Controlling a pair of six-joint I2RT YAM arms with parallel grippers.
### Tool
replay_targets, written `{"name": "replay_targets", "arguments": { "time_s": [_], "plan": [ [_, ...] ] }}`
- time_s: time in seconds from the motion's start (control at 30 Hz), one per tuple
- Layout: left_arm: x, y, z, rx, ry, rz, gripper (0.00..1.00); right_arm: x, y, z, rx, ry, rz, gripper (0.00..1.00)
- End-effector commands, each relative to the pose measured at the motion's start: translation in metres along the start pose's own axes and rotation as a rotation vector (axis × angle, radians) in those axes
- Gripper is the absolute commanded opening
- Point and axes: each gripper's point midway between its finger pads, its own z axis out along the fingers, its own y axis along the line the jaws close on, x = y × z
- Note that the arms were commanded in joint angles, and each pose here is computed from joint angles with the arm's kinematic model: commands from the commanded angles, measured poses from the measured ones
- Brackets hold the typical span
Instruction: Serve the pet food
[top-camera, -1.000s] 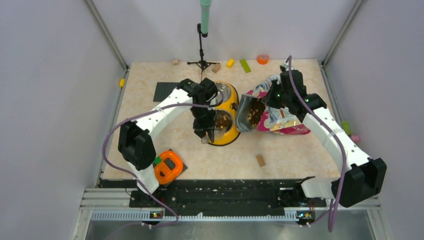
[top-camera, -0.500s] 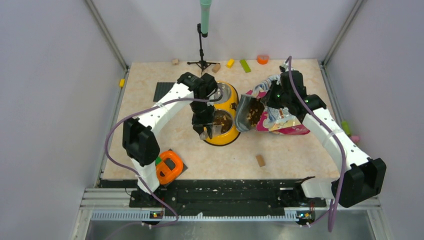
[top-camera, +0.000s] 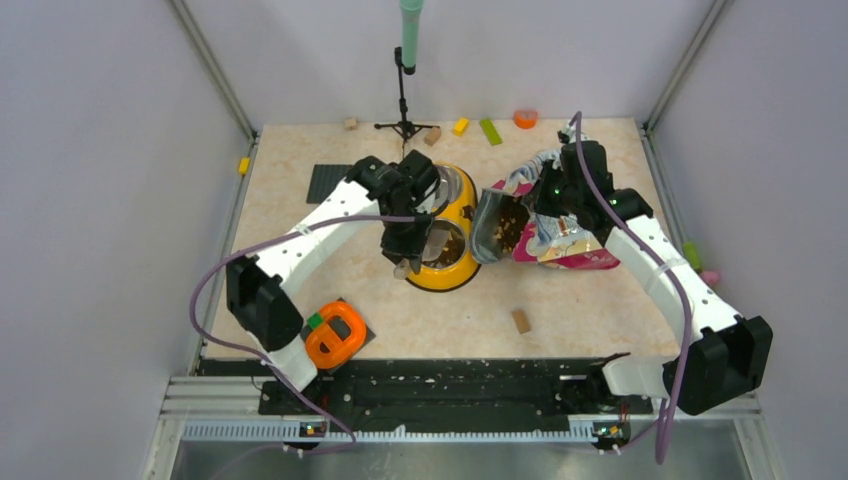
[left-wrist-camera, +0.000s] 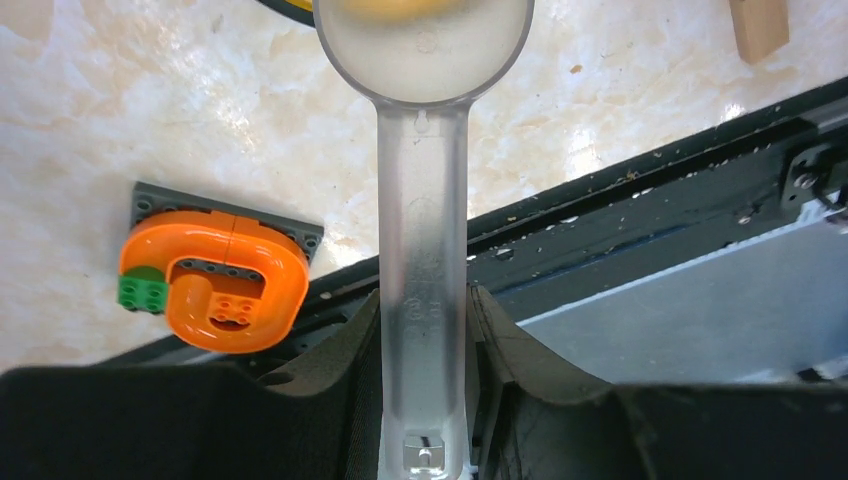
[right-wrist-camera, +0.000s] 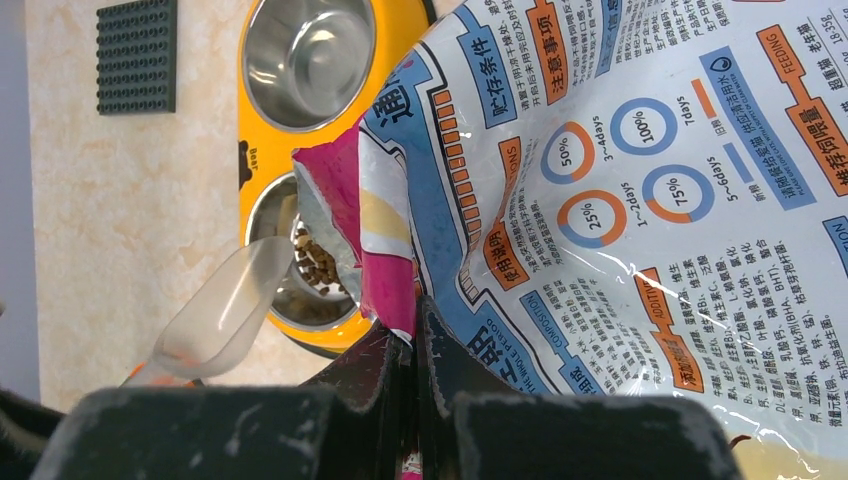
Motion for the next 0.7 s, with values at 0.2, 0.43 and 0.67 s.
{"name": "replay_targets", "arguments": {
  "time_s": [0.2, 0.43, 0.67],
  "plan": [
    [-0.006, -0.013, -0.025, 0.007, -0.282, 0.218, 0.00, -0.058, 0.028, -0.027, -0.092, -0.185, 0.003, 0.00],
    [0.000, -0.044, -0.024, 0.140, -0.444, 0.452, 0.00, -0.064, 0.024, -0.031, -0.068, -0.205, -0.002, 0.00],
    [0.012, -0.094, -0.035, 0.362, -0.421, 0.599, 0.00, -0.068, 0.017, -0.033, -0.035, -0.213, -0.005, 0.00]
  ]
}}
